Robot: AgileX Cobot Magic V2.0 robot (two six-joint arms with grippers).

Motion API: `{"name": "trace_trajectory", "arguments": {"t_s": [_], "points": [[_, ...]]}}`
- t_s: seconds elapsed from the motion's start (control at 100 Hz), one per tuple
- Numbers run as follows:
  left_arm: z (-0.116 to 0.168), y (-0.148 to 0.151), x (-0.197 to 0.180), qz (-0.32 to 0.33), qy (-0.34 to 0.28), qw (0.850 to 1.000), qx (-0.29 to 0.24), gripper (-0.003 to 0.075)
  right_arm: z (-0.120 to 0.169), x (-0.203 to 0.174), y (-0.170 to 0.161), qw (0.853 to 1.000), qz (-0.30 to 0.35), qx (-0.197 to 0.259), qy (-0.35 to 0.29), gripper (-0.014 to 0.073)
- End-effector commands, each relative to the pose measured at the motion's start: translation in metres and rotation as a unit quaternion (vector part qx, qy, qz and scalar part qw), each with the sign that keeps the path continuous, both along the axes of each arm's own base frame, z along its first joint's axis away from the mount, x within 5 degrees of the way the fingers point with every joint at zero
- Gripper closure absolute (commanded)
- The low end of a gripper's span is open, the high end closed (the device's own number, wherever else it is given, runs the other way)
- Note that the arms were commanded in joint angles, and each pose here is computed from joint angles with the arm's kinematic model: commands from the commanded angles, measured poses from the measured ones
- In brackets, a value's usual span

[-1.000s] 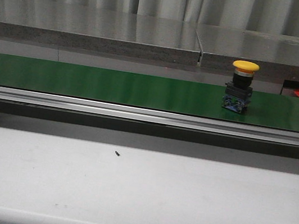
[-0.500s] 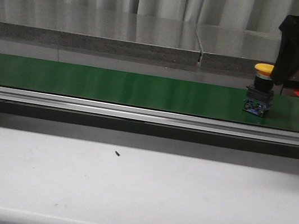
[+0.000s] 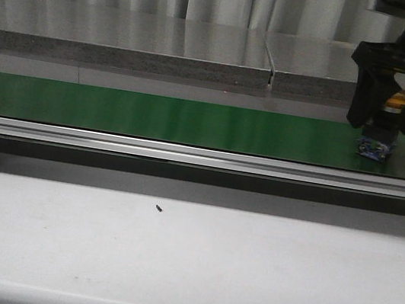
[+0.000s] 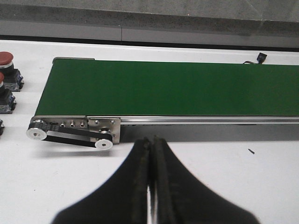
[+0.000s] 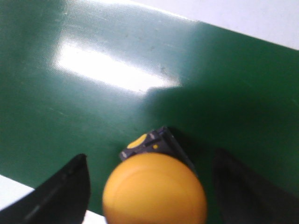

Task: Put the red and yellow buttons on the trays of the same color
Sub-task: 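Grasp the yellow button at the belt end with the right gripper, then place the yellow button in the yellow tray, release, withdraw right gripper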

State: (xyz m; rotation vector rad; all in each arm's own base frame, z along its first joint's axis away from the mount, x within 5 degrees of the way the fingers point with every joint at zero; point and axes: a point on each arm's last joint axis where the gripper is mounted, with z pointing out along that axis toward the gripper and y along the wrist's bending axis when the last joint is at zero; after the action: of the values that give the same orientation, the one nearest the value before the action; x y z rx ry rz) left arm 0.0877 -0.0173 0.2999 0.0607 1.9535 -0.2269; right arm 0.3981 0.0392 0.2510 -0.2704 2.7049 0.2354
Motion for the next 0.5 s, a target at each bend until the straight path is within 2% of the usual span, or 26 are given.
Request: {"name": "trace_trajectory", "arguments": {"t_s": [0.0,0.06,0.13,0.33,0.49], "points": [[0.014,0.000,0.002,0.006,-0.045,0.999,-0.016,0.0739,0.028,-0.002,0.001,0.999,-0.003,0.010,-0.040,0.0223],[0.014,0.000,0.002,0.006,-0.045,0.999,-0.016,0.0739,0.028,-0.003,0.001,0.999,-0.003,0.010,-0.034,0.0343],[0.014,0.000,0.002,0.006,-0.045,0.999,-0.016,0.0739,0.029,-0.004,0.000,1.000,-0.003,0.011,-0.027,0.0407],[0.014,0.000,0.002,0.006,-0.045,0.999,-0.016,0.0739,0.059,-0.013,-0.019,0.999,-0.024,-0.007,-0.041,0.0410],[0.014,0.000,0.002,0.006,-0.045,0.999,-0.016,0.0739,0.080,-0.028,-0.063,0.994,-0.094,-0.027,-0.054,0.0410]]}}
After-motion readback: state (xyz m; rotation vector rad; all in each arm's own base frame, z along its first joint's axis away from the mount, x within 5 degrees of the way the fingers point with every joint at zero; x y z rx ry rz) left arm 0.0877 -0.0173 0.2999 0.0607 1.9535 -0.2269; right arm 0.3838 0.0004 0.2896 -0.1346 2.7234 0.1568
